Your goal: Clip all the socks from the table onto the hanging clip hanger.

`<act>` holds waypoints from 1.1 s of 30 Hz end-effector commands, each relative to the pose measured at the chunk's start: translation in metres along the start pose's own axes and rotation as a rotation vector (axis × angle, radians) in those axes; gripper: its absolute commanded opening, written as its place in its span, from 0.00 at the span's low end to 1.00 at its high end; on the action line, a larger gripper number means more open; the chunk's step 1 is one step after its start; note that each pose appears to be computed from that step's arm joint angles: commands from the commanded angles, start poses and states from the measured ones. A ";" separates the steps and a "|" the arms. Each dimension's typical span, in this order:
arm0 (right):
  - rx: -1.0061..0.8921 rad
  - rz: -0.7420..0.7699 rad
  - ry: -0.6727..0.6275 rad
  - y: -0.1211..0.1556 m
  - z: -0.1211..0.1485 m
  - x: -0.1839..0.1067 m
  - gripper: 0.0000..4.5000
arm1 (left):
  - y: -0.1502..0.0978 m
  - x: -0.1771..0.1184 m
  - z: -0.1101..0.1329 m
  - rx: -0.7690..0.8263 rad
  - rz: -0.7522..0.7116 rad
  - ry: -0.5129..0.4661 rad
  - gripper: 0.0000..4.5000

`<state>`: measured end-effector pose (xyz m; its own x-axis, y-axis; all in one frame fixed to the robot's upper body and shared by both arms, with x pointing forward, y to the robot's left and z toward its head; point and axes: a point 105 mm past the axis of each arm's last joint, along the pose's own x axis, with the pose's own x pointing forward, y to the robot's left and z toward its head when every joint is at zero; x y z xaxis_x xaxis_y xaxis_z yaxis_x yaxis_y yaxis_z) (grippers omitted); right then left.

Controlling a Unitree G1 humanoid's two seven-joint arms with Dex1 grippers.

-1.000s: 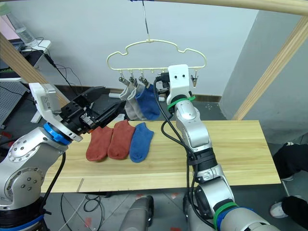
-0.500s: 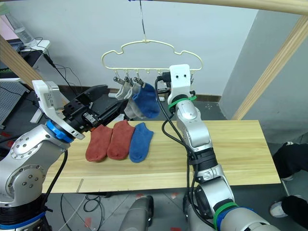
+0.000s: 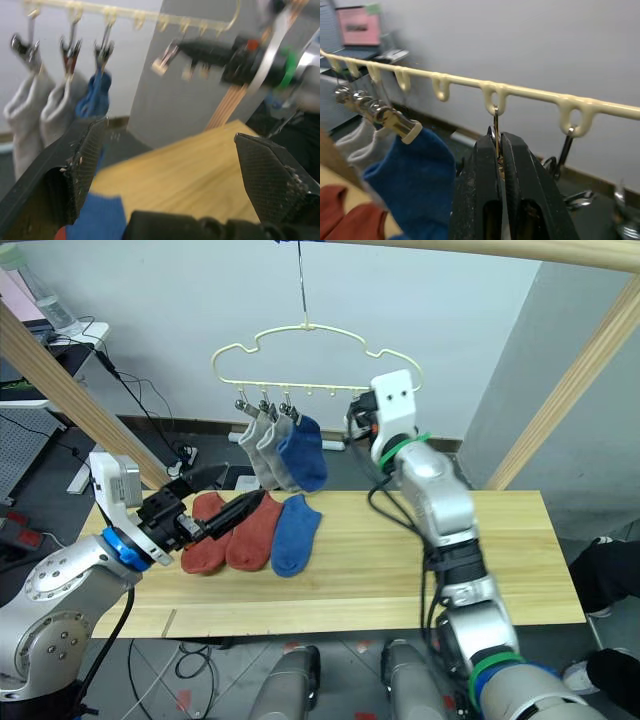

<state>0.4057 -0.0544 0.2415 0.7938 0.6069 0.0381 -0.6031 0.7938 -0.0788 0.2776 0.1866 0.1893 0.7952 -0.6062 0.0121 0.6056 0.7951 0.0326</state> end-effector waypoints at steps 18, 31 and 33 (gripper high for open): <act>0.081 0.363 0.150 0.013 0.025 -0.025 0.00 | 0.019 0.015 -0.094 0.033 0.111 0.181 1.00; 0.080 0.322 0.147 0.012 0.024 -0.027 0.00 | 0.004 0.060 -0.144 0.159 0.170 0.271 1.00; 0.082 0.314 0.147 0.012 0.024 -0.027 0.00 | 0.011 0.068 -0.147 0.191 0.208 0.287 1.00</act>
<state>0.3812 -0.0623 0.2512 0.5756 0.8026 -0.1565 -0.8082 0.5875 0.0407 0.3381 0.1571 0.0424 0.8790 -0.4033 -0.2545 0.4556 0.8678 0.1983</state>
